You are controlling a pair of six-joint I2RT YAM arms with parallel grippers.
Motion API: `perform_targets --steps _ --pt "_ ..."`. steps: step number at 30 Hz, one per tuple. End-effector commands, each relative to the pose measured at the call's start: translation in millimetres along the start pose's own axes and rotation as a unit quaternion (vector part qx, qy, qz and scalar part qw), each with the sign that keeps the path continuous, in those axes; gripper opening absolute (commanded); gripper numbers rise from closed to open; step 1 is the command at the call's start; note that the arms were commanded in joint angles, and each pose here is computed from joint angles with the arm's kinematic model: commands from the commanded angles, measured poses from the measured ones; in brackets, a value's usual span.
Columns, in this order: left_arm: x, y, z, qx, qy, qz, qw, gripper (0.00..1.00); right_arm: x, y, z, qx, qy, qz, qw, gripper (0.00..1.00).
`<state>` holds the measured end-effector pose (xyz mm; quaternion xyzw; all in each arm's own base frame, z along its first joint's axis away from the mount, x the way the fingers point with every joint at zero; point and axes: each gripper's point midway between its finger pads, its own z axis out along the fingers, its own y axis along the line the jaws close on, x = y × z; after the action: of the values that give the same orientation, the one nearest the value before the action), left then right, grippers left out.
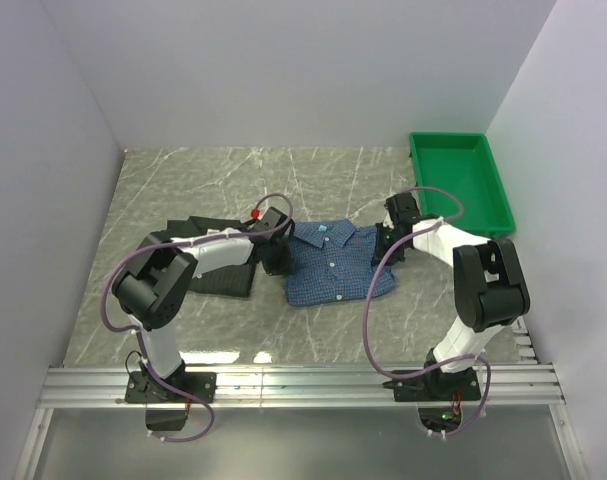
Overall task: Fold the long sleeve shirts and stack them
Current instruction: Neatly place the folded shirt to the corner
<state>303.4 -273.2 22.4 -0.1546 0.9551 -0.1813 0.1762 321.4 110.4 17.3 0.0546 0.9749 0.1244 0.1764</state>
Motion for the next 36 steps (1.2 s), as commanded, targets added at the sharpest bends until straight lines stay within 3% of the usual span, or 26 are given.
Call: perform_targets --steps 1,4,14,18,26,36 --pt "-12 8 1 -0.027 -0.024 0.052 0.998 0.00 1 16 -14 -0.029 -0.011 -0.012 0.999 0.11" --pt "-29 -3 -15 -0.017 -0.055 0.079 0.995 0.01 -6 27 -30 -0.046 -0.037 -0.013 0.998 0.00" --pt "-102 -30 -98 -0.027 -0.172 0.133 0.976 0.00 -30 92 -101 -0.107 -0.131 -0.029 0.985 0.00" --pt "-126 -22 -130 -0.032 -0.198 0.139 0.970 0.00 -35 131 -126 -0.151 -0.154 -0.024 0.976 0.00" --pt "-182 69 -193 -0.146 -0.263 0.103 0.948 0.01 -42 232 -155 -0.260 -0.160 -0.034 0.952 0.00" --pt "-209 182 -212 -0.257 -0.299 0.028 0.918 0.00 -8 338 -128 -0.303 -0.134 -0.059 0.942 0.00"
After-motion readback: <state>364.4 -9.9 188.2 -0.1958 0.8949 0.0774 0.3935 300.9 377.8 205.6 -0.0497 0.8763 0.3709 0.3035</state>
